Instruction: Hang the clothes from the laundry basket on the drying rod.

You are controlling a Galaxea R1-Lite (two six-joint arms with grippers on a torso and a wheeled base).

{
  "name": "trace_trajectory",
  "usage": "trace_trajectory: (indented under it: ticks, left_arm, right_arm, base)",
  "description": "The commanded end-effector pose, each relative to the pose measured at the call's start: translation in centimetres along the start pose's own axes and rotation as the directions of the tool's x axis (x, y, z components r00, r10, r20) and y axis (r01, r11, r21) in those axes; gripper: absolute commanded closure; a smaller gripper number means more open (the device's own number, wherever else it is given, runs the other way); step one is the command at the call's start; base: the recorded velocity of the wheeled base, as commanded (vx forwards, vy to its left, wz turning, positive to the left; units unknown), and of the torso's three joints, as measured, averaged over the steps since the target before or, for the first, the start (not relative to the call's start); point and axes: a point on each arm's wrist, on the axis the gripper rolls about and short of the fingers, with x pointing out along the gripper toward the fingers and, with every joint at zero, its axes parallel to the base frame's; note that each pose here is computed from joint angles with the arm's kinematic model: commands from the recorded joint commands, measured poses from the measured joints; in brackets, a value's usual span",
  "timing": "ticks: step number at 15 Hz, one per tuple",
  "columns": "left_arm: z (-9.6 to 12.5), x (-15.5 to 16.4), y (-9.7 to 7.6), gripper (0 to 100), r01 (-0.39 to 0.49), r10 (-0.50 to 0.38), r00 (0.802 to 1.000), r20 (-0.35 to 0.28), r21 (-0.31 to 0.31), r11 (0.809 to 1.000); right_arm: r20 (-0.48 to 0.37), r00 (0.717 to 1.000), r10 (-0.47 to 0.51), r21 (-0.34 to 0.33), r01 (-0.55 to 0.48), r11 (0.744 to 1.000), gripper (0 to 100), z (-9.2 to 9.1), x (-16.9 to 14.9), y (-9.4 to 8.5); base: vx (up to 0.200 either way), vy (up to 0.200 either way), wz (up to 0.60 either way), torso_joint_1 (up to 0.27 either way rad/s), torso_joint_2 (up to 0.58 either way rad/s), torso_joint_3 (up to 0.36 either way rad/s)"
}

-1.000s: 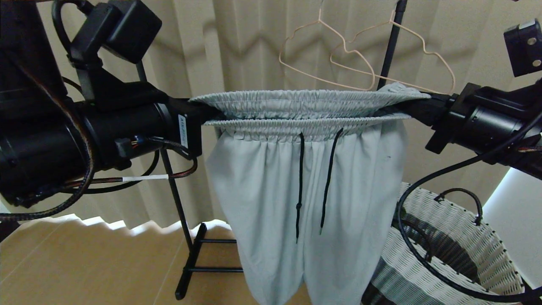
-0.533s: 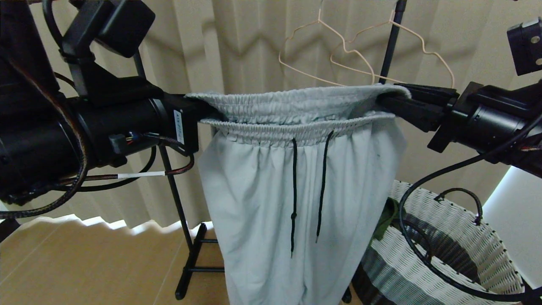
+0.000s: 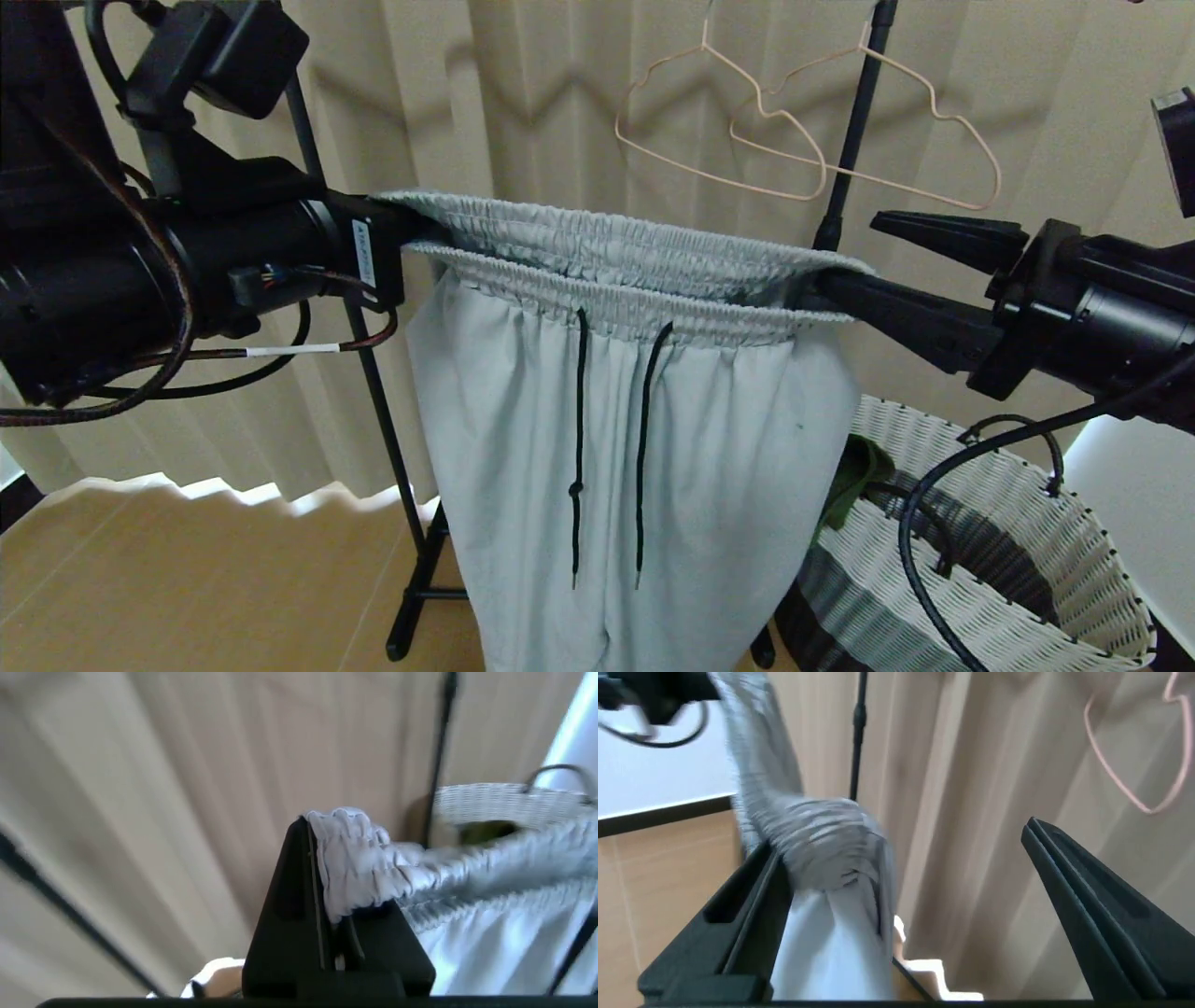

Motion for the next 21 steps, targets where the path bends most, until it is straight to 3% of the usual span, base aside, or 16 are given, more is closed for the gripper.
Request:
trace_trajectory:
  ticks: [1, 6, 10, 12, 15, 18, 19, 21]
  left_arm:
    - [-0.6, 0.6, 0.9, 100, -0.035, 0.035, 0.999, -0.023, -0.001, 0.999]
    - [-1.6, 0.7, 2.6, 100, -0.101, 0.100, 0.993, -0.059, -0.003, 0.995]
    - [-3.0, -4.9, 4.8, 100, -0.251, 0.254, 0.963, -0.088, 0.039, 0.967]
    - [-4.7, -8.8, 5.1, 100, -0.329, 0.333, 0.936, -0.111, 0.058, 0.943]
    - [-9.6, -15.5, 3.2, 100, -0.423, 0.426, 0.891, -0.160, 0.055, 0.905]
    - [-13.7, -19.9, 0.5, 100, -0.450, 0.442, 0.875, -0.196, 0.006, 0.893]
    - [-14.9, -21.8, -0.7, 100, -0.453, 0.440, 0.876, -0.200, -0.026, 0.891]
    - [-16.4, -24.1, -2.2, 100, -0.444, 0.426, 0.877, -0.221, -0.034, 0.895]
  right_arm:
    - [0.006, 1.000, 0.011, -0.001, -0.011, 1.000, 0, 0.1, -0.7, 0.5]
    - [-0.009, 1.000, 0.008, 0.003, -0.008, 1.000, 0, -0.5, -0.8, 0.6]
    - [-0.047, 0.996, -0.071, -0.009, 0.070, 0.997, 0, -1.9, -3.6, 0.2]
    - [-0.080, 0.987, -0.137, -0.039, 0.134, 0.990, 0, -3.1, -5.6, -0.2]
    - [-0.116, 0.957, -0.266, -0.092, 0.256, 0.962, 0, -4.9, -9.5, -0.2]
    - [-0.157, 0.936, -0.314, -0.075, 0.306, 0.949, 0, -7.7, -13.2, 1.9]
    - [-0.166, 0.916, -0.365, -0.078, 0.357, 0.931, 0, -8.7, -14.7, 2.4]
    - [-0.176, 0.890, -0.420, -0.080, 0.413, 0.907, 0, -9.9, -16.2, 3.2]
  base:
    - [0.000, 0.000, 0.00, 0.000, 0.00, 0.000]
    - [0.000, 0.000, 0.00, 0.000, 0.00, 0.000]
    - [0.000, 0.000, 0.00, 0.000, 0.00, 0.000]
    - [0.000, 0.000, 0.00, 0.000, 0.00, 0.000]
    - [0.000, 0.000, 0.00, 0.000, 0.00, 0.000]
    - [0.000, 0.000, 0.00, 0.000, 0.00, 0.000]
    - [0.000, 0.000, 0.00, 0.000, 0.00, 0.000]
    - [0.000, 0.000, 0.00, 0.000, 0.00, 0.000]
